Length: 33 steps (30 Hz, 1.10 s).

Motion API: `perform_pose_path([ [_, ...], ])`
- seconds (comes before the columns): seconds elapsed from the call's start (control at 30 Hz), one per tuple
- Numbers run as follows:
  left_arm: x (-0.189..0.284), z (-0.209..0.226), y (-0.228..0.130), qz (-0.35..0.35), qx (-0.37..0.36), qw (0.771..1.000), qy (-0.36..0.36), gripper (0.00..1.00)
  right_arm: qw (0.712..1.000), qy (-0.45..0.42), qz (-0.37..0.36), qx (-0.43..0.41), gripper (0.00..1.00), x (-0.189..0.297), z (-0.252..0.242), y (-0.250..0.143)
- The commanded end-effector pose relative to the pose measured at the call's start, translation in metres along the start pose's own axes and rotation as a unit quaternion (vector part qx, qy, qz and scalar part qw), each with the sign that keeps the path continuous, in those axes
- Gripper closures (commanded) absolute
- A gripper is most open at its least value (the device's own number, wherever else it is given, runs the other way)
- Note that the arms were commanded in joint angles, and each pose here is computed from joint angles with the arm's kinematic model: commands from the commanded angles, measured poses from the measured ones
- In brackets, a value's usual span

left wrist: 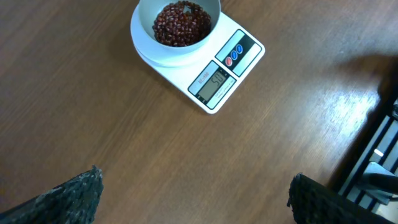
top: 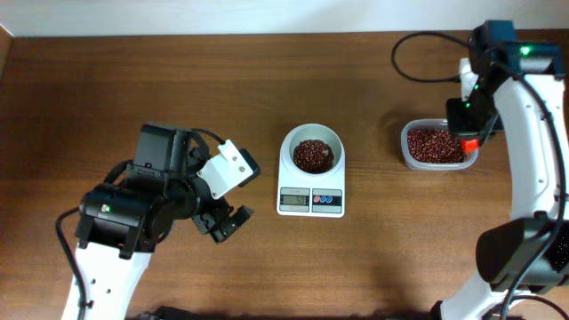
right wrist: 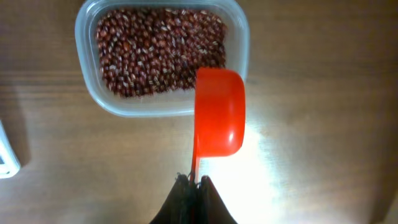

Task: Scoop and weigh 50g on scale
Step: 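Move the red scoop with right gripper away from the bowl toward the tub, then lower the red scoop onto the table beside the tub and release it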

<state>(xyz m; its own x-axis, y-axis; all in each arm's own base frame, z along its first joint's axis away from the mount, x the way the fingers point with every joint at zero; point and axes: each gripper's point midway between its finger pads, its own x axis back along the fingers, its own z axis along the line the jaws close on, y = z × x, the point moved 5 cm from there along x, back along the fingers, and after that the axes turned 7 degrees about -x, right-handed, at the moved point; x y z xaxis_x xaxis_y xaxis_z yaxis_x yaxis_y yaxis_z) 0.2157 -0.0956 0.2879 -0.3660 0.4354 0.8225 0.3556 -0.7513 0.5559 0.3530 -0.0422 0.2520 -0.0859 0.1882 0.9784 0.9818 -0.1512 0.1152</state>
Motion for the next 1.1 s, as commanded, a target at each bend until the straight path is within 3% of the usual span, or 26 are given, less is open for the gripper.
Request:
perform_pose_path([
  [0.0,0.005,0.001,0.004,-0.011,-0.009,1.0,0.004,0.01,0.996,0.005,-0.042,-0.073,0.96,0.048,-0.014,-0.004],
  [0.07,0.005,0.001,0.004,-0.011,-0.009,1.0,0.004,0.01,0.992,0.031,-0.043,-0.114,0.96,0.062,-0.02,-0.013],
  [0.23,0.005,0.001,0.004,-0.011,-0.009,1.0,0.004,0.01,0.971,0.188,-0.025,-0.142,0.96,0.076,-0.007,-0.032],
  [0.4,0.005,0.001,0.004,-0.011,-0.009,1.0,0.004,0.01,0.961,0.184,0.125,-0.163,0.96,0.016,0.009,-0.095],
  [0.47,0.005,0.001,0.004,-0.011,-0.009,1.0,0.004,0.01,0.958,0.181,0.148,-0.169,0.96,-0.003,0.013,-0.109],
  [0.77,0.005,0.001,0.004,-0.011,-0.009,1.0,0.004,0.01,0.935,0.245,0.127,-0.223,0.96,-0.093,0.027,-0.12],
  [0.97,0.005,0.001,0.004,-0.011,-0.009,1.0,0.004,0.01,0.91,0.341,0.083,-0.221,0.96,-0.114,0.019,-0.116],
  [1.07,0.005,0.001,0.004,-0.011,-0.009,1.0,0.004,0.01,0.904,0.339,0.106,-0.236,0.96,-0.118,0.016,-0.127],
])
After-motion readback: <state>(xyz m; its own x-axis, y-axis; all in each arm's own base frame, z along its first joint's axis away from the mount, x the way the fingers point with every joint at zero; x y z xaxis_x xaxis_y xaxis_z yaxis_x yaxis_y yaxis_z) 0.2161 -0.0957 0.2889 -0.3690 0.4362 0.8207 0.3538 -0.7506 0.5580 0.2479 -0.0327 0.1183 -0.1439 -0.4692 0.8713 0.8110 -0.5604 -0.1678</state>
